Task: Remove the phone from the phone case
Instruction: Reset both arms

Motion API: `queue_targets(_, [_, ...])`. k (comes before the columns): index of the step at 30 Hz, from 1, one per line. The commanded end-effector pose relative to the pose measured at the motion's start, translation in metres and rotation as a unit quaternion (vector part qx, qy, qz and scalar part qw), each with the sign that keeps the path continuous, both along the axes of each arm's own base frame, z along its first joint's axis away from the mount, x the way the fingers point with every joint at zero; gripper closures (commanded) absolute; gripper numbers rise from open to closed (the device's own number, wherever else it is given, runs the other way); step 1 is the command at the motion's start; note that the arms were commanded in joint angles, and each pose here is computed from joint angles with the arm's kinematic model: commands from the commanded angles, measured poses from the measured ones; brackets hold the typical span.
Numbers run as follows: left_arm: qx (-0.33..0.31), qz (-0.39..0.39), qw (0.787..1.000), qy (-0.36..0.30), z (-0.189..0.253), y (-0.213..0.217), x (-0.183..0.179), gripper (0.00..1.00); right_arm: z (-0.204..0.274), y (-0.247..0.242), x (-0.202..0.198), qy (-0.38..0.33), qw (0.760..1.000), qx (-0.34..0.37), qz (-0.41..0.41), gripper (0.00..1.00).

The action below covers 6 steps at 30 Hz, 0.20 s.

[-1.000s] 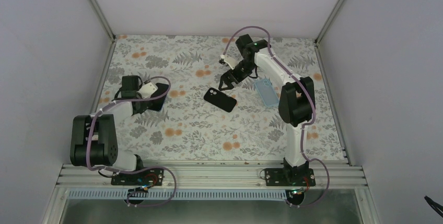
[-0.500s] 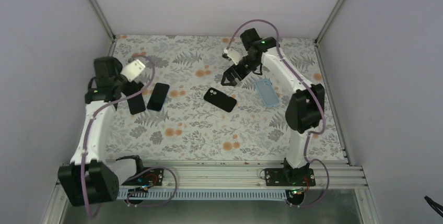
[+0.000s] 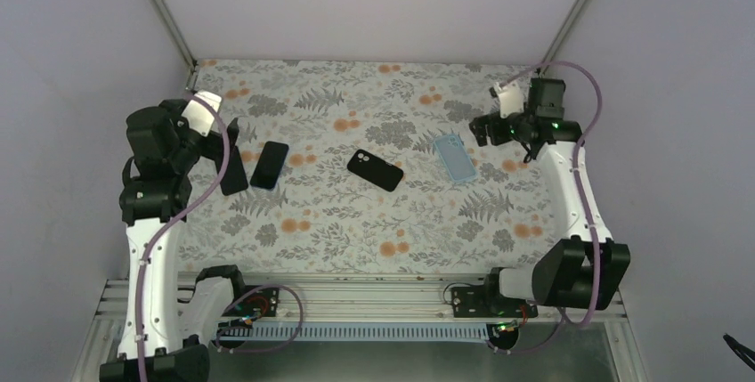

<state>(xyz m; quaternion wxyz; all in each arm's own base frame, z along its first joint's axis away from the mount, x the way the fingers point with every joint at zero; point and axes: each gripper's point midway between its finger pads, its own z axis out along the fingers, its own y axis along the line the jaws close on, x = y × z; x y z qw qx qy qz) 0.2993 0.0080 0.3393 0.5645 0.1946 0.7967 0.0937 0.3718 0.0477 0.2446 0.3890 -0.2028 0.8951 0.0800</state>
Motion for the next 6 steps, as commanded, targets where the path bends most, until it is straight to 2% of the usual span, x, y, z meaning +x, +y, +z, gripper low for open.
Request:
queue_targets(1, [-0.059,0.022,0.998,-0.031,0.008,0.000,-0.007,0.00,0.001,-0.042,0.017,-0.047,0.996,-0.006,-0.080,0.00])
queue_targets(6, [-0.084,0.007,0.996,-0.041,0.005,-0.007,-0.017,0.00,0.007,-0.060,0.027,-0.081,0.988,-0.027,-0.127,0.00])
